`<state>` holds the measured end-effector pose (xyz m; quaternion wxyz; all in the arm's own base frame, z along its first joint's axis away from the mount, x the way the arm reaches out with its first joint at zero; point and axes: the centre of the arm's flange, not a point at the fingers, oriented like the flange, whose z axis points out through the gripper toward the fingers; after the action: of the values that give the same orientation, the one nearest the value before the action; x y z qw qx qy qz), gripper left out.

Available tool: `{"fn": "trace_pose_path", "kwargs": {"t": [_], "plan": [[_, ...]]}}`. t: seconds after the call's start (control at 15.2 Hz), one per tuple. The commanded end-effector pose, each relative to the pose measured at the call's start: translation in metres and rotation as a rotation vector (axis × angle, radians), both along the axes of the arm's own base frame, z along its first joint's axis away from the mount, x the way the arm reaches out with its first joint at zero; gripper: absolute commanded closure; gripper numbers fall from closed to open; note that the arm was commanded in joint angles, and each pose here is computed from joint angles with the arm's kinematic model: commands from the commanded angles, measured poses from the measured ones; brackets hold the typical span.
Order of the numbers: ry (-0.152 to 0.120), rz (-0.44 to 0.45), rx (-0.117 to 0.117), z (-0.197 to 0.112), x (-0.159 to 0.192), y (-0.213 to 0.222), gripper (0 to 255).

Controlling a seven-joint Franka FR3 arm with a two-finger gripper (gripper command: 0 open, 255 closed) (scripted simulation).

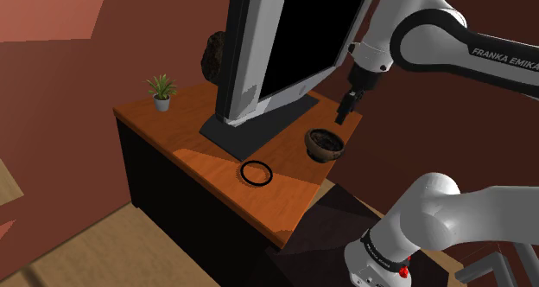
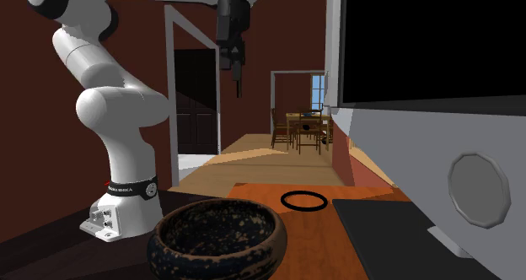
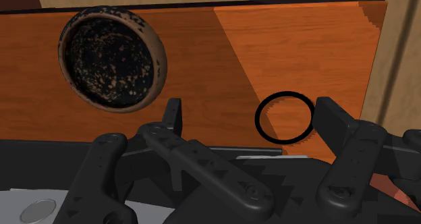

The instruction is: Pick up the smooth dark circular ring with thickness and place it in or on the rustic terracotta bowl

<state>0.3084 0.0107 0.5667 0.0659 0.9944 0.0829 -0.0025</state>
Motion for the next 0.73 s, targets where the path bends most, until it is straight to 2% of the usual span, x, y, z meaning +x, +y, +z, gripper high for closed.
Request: {"fn": "trace_pose_path", "kwargs": {"t": [0.0,0.66], "plan": [[0.000,0.000,0.000,0.000,0.000,0.000,0],[-0.002,0.007,0.042,-0.112,0.064,0.017,0]]}}
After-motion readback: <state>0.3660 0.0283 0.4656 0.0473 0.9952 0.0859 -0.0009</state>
